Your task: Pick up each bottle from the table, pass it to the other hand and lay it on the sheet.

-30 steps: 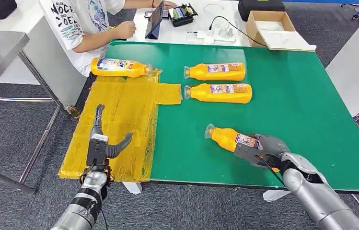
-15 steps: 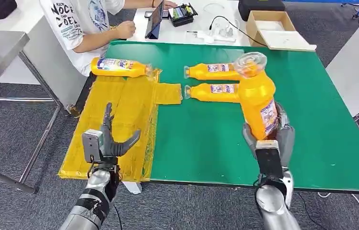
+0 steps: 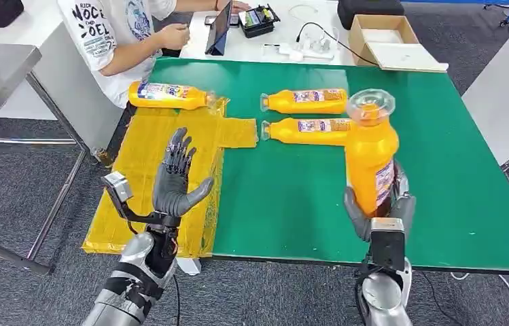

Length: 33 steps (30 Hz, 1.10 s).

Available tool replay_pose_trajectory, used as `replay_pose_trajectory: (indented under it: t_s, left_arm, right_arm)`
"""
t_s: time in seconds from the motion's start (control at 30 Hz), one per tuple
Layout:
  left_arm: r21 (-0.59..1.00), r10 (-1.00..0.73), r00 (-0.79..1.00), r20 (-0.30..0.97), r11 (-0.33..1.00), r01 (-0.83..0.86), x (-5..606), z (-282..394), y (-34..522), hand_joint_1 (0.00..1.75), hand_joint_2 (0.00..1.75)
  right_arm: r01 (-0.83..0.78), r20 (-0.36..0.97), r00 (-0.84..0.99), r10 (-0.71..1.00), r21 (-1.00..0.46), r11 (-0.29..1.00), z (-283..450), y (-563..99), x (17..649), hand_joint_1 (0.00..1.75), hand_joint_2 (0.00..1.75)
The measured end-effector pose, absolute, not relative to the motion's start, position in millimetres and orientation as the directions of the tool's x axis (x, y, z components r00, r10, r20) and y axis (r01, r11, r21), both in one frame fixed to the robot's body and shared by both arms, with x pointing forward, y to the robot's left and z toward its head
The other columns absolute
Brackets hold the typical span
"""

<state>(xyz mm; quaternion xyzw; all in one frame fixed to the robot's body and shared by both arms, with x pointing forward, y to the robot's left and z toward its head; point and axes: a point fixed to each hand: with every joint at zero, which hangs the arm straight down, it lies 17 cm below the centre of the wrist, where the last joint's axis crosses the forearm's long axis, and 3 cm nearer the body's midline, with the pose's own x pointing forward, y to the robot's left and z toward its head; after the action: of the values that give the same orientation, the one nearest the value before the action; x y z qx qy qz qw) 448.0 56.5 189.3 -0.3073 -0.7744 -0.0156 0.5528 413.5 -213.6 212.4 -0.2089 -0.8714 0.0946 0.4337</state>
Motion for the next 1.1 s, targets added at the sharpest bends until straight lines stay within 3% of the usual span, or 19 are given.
replay_pose_trajectory:
  t_s: [0.4,0.7,1.1]
  left_arm:
    - [-0.199,0.418,-0.189,0.888,0.722,0.663,419.3,191.5,13.2,0.0,1.75]
    - [-0.131,0.314,-0.148,0.938,0.713,0.689,421.9,168.8,-5.2,0.0,1.75]
    - [-0.266,0.408,0.004,0.913,0.589,0.763,411.9,163.3,-12.7,0.0,1.75]
  right_arm:
    - [-0.055,0.806,-0.499,0.319,-0.397,0.916,137.8,-83.3,405.0,1.75,1.75]
    - [-0.088,0.767,-0.56,0.312,-0.43,0.899,156.4,-37.4,404.9,1.75,1.75]
    - [-0.103,0.727,-0.597,0.34,-0.489,0.866,157.7,-11.4,403.6,1.75,1.75]
